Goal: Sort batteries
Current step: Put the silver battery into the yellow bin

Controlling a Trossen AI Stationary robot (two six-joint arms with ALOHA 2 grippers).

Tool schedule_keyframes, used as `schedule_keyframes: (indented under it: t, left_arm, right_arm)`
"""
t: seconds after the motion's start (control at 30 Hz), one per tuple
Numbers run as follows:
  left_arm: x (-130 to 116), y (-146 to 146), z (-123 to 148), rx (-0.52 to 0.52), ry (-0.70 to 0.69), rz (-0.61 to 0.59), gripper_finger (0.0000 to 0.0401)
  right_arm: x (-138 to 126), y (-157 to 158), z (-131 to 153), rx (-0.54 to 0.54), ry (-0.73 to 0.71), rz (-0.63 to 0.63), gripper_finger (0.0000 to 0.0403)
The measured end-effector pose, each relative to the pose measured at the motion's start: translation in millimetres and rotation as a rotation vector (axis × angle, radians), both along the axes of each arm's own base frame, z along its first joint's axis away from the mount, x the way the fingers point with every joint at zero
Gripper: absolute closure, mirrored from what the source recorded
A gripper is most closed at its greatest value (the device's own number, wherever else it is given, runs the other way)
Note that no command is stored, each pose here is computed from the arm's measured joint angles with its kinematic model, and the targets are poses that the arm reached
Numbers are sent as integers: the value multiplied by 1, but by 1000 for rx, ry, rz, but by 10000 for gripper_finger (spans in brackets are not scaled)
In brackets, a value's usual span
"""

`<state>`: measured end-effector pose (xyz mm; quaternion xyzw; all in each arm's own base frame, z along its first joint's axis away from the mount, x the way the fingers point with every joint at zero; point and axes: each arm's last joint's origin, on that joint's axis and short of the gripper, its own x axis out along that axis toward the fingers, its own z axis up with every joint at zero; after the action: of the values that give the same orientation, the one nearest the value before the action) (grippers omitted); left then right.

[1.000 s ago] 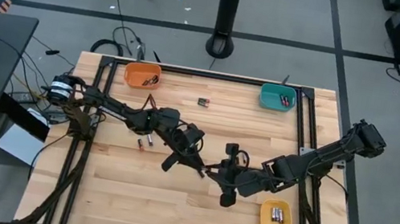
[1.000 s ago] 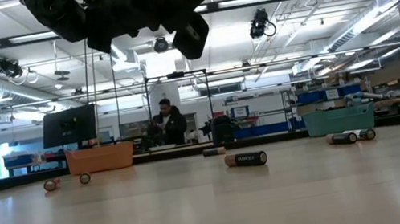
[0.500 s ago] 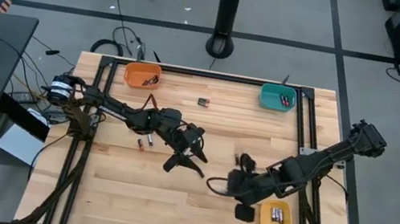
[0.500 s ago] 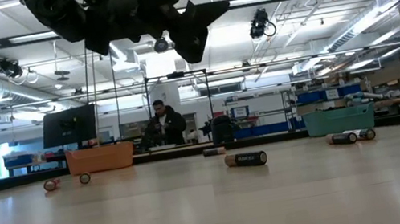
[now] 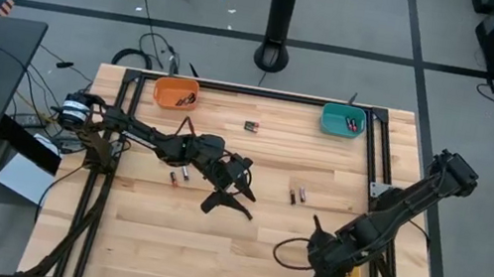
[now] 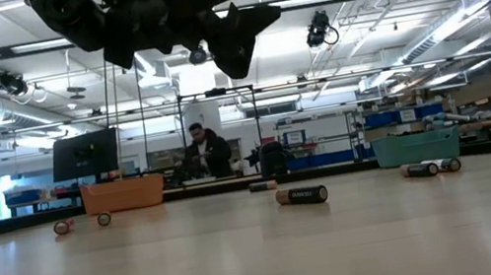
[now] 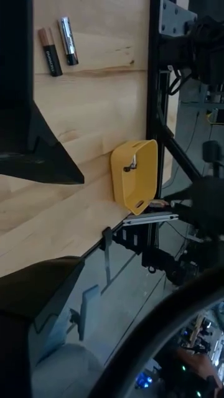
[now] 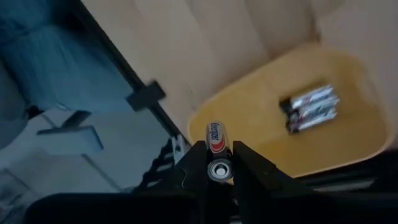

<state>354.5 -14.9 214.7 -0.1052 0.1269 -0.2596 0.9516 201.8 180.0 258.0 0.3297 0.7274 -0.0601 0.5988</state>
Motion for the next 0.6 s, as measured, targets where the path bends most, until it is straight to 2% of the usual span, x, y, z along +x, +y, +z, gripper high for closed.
schedule_keyframes:
  t: [0.33, 0.6]
  left_arm:
    - [0, 0, -1, 22, -4, -6, 194]
    - [0, 0, -1, 22, -3, -6, 194]
  right_arm:
    - [-12, -4, -67, 129, 99, -30, 339]
    - [-23, -13, -94, 114, 144, -44, 339]
